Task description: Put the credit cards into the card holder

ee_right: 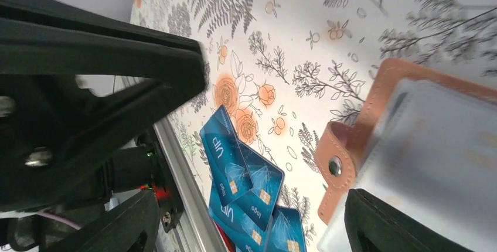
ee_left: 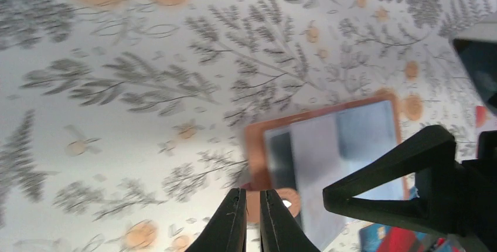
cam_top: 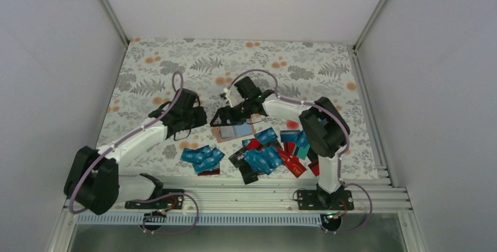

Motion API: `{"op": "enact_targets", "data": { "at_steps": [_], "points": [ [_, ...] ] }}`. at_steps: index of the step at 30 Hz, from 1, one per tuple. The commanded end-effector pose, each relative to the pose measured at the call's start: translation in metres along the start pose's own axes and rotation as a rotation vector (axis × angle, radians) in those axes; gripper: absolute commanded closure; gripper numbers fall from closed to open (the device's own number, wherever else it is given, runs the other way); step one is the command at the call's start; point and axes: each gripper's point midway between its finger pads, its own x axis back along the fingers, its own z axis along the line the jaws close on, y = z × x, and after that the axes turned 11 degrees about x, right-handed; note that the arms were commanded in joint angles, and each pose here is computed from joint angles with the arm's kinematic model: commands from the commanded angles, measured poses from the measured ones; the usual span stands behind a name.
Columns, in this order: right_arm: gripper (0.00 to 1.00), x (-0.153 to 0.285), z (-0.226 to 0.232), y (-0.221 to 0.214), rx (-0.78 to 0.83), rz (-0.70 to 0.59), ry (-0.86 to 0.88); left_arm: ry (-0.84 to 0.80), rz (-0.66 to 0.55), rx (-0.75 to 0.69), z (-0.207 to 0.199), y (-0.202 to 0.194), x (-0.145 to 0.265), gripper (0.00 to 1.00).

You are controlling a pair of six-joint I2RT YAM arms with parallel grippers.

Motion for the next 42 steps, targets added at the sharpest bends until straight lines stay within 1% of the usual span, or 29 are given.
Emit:
{"op": "enact_targets", "data": {
  "at_steps": [1,4,7,11,13,16,20,22,24,26,29,32,35,38,42],
  "points": [
    [0.2,-0.029,0.004,-0.009,-0.018,0.064,0.038,0.077,-0.027,0.003,0.028,-0.003,0.017,0.92],
    [0.2,-0.031,0.007,-0.005,-0.008,0.072,0.044,0.04,-0.033,-0.019,0.017,0.0,0.03,0.92],
    [0.2,-0.019,0.012,0.003,0.03,0.057,0.007,-0.035,-0.037,-0.061,-0.002,0.003,0.043,0.92],
    [0.18,0.012,0.02,0.009,0.057,0.009,-0.061,-0.126,-0.031,-0.143,-0.027,0.001,0.055,0.92],
    [0.17,0.029,0.014,0.004,0.052,-0.015,-0.142,-0.166,-0.022,-0.191,-0.039,-0.003,0.057,0.92],
    [0.14,0.056,-0.005,-0.016,0.004,-0.028,-0.304,-0.21,-0.007,-0.241,-0.052,-0.011,0.057,0.92],
    [0.11,0.09,-0.022,-0.052,-0.07,-0.022,-0.497,-0.29,0.044,-0.321,-0.072,-0.032,0.052,0.91],
    [0.1,0.102,-0.027,-0.074,-0.117,-0.012,-0.554,-0.313,0.069,-0.361,-0.08,-0.045,0.05,0.9],
    [0.1,0.11,-0.031,-0.104,-0.182,0.026,-0.586,-0.325,0.095,-0.393,-0.084,-0.059,0.048,0.87],
    [0.1,0.11,-0.029,-0.129,-0.23,0.054,-0.572,-0.356,0.124,-0.431,-0.09,-0.074,0.049,0.83],
    [0.1,0.106,-0.009,-0.151,-0.284,0.045,-0.464,-0.377,0.17,-0.495,-0.093,-0.098,0.052,0.77],
    [0.11,0.096,0.017,-0.166,-0.365,0.014,-0.305,-0.377,0.21,-0.548,-0.094,-0.119,0.051,0.76],
    [0.13,0.084,0.035,-0.18,-0.446,-0.008,-0.188,-0.369,0.253,-0.549,-0.091,-0.134,0.043,0.76],
    [0.15,0.071,0.045,-0.196,-0.504,0.005,-0.147,-0.342,0.291,-0.543,-0.087,-0.146,0.032,0.77],
    [0.19,0.059,0.05,-0.214,-0.569,0.002,-0.163,-0.322,0.344,-0.547,-0.082,-0.161,0.018,0.78]
  ]
}}
